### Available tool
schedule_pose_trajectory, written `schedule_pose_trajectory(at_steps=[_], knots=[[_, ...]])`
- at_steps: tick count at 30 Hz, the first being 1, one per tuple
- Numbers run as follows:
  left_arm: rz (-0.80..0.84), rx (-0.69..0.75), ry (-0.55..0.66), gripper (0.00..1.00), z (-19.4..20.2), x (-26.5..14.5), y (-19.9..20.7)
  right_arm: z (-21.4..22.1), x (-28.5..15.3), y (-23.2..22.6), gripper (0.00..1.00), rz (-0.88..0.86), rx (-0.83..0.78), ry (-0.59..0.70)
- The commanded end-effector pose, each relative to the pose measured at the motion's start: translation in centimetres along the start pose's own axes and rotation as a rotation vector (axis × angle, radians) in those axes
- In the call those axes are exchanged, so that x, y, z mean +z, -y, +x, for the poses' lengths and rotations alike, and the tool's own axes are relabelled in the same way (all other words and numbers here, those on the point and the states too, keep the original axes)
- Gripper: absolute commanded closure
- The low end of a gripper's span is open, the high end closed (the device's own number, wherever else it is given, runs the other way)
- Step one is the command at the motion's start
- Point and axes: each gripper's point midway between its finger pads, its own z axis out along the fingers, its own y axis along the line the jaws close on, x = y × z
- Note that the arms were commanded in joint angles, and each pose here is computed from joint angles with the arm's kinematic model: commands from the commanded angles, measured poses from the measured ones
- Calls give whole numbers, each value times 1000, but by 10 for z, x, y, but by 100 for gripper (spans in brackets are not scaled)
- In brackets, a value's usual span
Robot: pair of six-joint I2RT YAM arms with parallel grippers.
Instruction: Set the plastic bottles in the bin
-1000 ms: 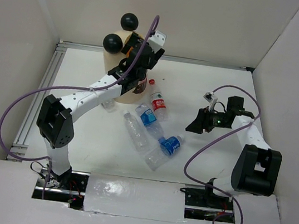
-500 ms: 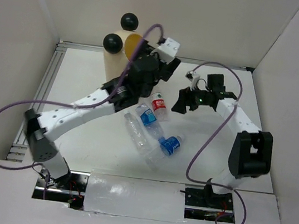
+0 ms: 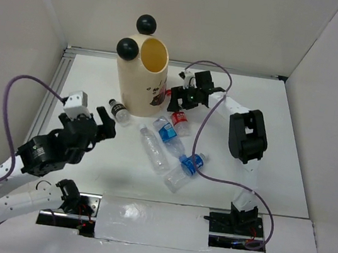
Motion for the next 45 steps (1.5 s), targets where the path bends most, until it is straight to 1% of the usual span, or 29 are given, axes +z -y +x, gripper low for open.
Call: schedule_pose_trajectory(at_steps=[1, 4, 5, 7, 8, 9, 10, 11, 12, 13, 14, 15, 16, 18, 19, 21, 22, 23, 25, 26, 27, 28, 32, 35, 37, 38, 39, 40, 45], knots=[[-160, -217, -112, 0, 46, -3, -36, -24, 14, 12, 4, 122, -16, 60], [-205, -325, -145, 0, 65, -1, -46, -11, 23, 36, 10, 251, 3, 33], [-214, -353, -146, 0, 68, 0, -46, -11, 22, 39, 18, 266, 3, 34], [-261, -446, -165, 0, 75, 2, -50, -1, 22, 39, 28, 267, 14, 5], [-274, -488, -171, 0, 78, 3, -51, 6, 18, 47, 36, 257, 30, -13], [-302, -510, -180, 0, 82, 7, -50, 13, 16, 48, 54, 233, 46, -28], [-337, -554, -193, 0, 88, 10, -53, 11, 1, 52, 63, 216, 61, -25], [-343, -567, -196, 0, 91, 16, -52, 6, -6, 43, 69, 136, 55, -16], [-339, -591, -199, 0, 90, 20, -48, -1, -17, 40, 71, 97, 50, 2], [-356, -612, -230, 0, 97, 29, -47, -17, -35, 32, 71, 54, 10, 44], [-346, -587, -252, 0, 102, 35, -46, -29, -54, 28, 71, -20, 3, 89], [-297, -623, -247, 0, 96, 47, -34, -43, -69, 24, 71, -48, -24, 134], [-287, -674, -280, 0, 93, 55, -33, -70, -93, 13, 67, -68, -99, 216], [-283, -668, -322, 0, 101, 70, -36, -102, -125, -6, 66, -133, -194, 323], [-249, -693, -311, 0, 93, 79, -32, -115, -136, -16, 64, -154, -241, 369], [-238, -719, -321, 0, 87, 94, -41, -167, -175, -46, 63, -182, -433, 539], [-257, -713, -336, 0, 94, 96, -44, -166, -173, -55, 62, -213, -444, 535], [-230, -747, -328, 0, 86, 103, -44, -182, -183, -65, 62, -210, -509, 593], [-227, -753, -347, 0, 88, 111, -49, -200, -194, -93, 62, -279, -615, 653], [-203, -767, -346, 0, 84, 116, -49, -217, -203, -98, 62, -276, -656, 713], [-195, -762, -351, 0, 83, 119, -50, -223, -201, -112, 62, -300, -680, 734], [-192, -763, -366, 0, 88, 121, -49, -231, -205, -115, 62, -300, -697, 759], [-167, -795, -404, 0, 95, 130, -49, -264, -216, -153, 63, -337, -818, 897], [-137, -808, -419, 0, 96, 132, -45, -276, -215, -177, 63, -369, -898, 974], [-144, -807, -428, 0, 101, 133, -49, -282, -209, -190, 63, -393, -915, 1020], [-137, -808, -436, 0, 101, 132, -48, -288, -210, -189, 63, -383, -909, 1051], [-132, -806, -438, 0, 100, 132, -49, -294, -212, -198, 63, -410, -898, 1103], [-136, -794, -445, 0, 105, 132, -51, -301, -214, -197, 63, -404, -873, 1140], [-145, -802, -446, 0, 107, 130, -59, -322, -220, -207, 63, -493, -727, 1278]])
